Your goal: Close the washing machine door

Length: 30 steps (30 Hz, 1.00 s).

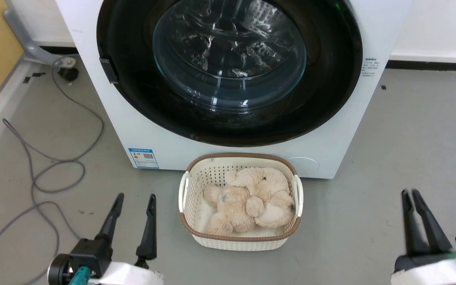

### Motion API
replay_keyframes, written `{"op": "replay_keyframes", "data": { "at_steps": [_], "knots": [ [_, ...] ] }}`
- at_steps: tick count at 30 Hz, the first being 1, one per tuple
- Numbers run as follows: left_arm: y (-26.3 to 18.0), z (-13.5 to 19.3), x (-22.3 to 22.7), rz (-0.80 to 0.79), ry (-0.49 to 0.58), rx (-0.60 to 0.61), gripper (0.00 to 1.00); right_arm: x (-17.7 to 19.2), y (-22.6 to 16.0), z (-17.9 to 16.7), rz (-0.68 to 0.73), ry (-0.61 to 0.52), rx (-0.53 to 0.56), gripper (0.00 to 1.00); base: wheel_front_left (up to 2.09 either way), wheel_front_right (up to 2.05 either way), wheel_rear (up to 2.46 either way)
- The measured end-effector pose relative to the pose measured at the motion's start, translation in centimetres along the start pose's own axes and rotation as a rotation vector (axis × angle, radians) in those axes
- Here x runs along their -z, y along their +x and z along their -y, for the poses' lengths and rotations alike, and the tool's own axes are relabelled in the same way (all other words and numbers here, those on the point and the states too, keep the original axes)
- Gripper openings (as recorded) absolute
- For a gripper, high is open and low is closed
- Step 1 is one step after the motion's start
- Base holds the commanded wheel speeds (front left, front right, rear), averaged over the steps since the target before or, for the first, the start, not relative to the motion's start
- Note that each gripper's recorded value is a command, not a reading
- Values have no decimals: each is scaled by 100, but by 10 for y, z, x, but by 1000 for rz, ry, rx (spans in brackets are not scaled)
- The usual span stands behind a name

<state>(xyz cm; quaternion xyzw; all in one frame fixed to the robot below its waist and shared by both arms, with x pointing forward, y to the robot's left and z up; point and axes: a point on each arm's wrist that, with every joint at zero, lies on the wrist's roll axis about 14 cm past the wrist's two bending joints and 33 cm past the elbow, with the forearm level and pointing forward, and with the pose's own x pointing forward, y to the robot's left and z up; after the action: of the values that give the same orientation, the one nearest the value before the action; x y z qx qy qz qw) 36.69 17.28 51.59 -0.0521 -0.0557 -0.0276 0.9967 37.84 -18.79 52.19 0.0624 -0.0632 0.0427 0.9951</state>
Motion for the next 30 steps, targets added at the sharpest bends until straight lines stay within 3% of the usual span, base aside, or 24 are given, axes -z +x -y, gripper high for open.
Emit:
{"op": "replay_keyframes", "data": {
  "at_steps": [1,16,17,30],
  "knots": [
    [-2,0,1,-4,1,0,100,1,-3,-1,-6,-2,4,100,0,0,0],
    [-10,5,9,-34,22,20,100,7,-14,-13,-27,-40,-11,100,0,0,0],
    [-10,6,10,-36,21,21,0,7,-14,-13,-27,-40,-12,0,0,0,0],
    [-9,6,10,-46,22,21,0,8,-15,-13,-41,-41,-11,0,0,0,0]
  ]
}}
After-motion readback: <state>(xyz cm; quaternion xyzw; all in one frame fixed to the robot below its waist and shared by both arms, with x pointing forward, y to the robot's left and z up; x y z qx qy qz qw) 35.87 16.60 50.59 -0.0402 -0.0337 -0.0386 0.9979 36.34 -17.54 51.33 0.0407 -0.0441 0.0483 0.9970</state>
